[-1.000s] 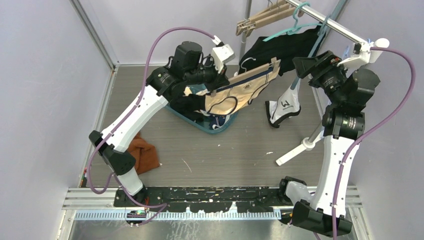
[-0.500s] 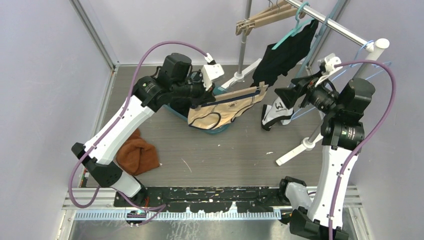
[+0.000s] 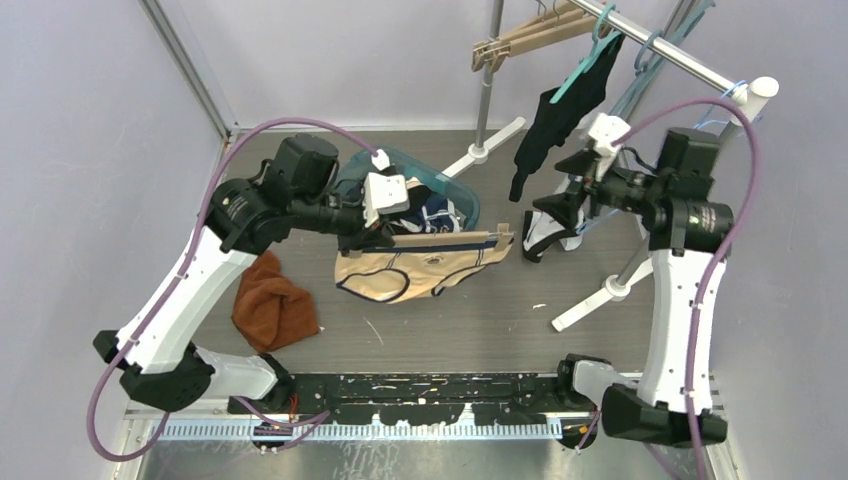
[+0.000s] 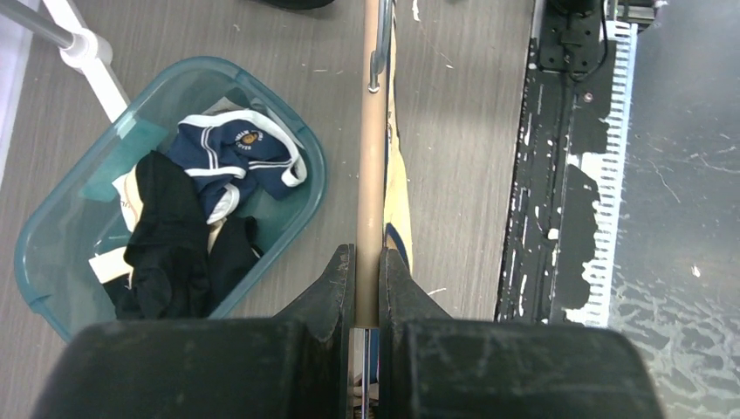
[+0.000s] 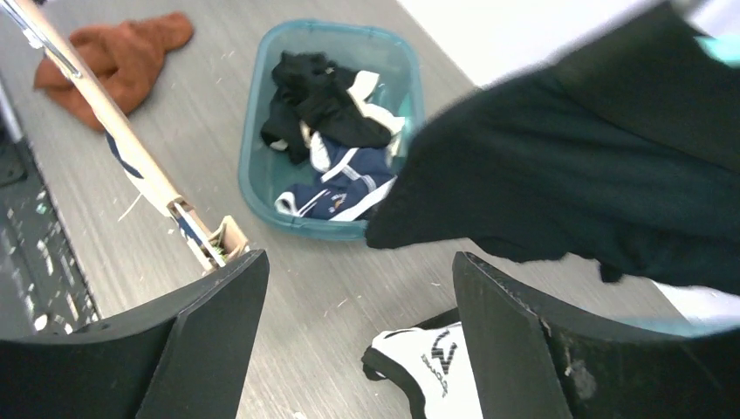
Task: Remove the underwear clipped to the hanger
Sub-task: Remove the underwear from the hanger.
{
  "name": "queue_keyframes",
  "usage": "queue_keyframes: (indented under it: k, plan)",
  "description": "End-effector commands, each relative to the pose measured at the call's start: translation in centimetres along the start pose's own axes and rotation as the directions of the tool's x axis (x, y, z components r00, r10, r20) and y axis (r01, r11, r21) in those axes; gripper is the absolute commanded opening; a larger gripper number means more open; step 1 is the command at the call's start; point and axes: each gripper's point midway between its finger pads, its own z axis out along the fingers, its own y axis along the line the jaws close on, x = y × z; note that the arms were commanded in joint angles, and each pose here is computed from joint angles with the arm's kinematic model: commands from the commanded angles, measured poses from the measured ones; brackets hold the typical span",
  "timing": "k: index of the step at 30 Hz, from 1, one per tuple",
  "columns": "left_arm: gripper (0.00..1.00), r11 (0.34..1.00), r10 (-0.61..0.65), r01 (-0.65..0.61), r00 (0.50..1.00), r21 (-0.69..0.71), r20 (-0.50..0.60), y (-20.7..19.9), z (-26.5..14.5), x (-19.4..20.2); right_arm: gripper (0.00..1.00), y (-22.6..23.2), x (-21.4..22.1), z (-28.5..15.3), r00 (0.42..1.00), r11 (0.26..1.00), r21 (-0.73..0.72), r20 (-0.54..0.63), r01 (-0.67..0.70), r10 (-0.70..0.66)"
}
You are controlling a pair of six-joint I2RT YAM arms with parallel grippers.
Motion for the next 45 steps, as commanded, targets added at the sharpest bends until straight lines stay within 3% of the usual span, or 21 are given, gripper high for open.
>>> queue_keyframes:
  k: [1,10,21,32,45]
  plan:
    - [0.0,0.999,0.025,-0.026,0.999,0.022,0.046,-1.1,-1.1,-0.2,0.82,2.4,-0.7,3.5,0.99,0.985,-0.131,-0.068,0.116,-0.126]
    - [0.0,0.997,-0.048,0.054,0.994,-0.057,0.096,0.7,-2.8,1.1,0.8,6.9,0.5,7.3,0.978,0.924,-0.356,-0.099,0.138,-0.184]
    - [0.0,0.999,-0.039,0.035,0.991,0.03,0.13,-1.2,-3.8,2.1,0.81,10.6,4.5,9.0,0.961,0.857,-0.509,-0.19,0.077,-0.199]
    - [0.0,0.997,0.025,-0.035,0.988,0.069,0.15,-2.1,-4.1,2.0,0.57,13.0,4.3,7.9,0.979,0.816,-0.577,-0.145,0.037,-0.147]
    - [0.0,0.997,0.048,-0.056,0.991,0.061,0.123,-2.1,-3.8,3.1,0.46,13.7,3.8,7.1,0.982,0.799,-0.6,-0.132,0.031,-0.137]
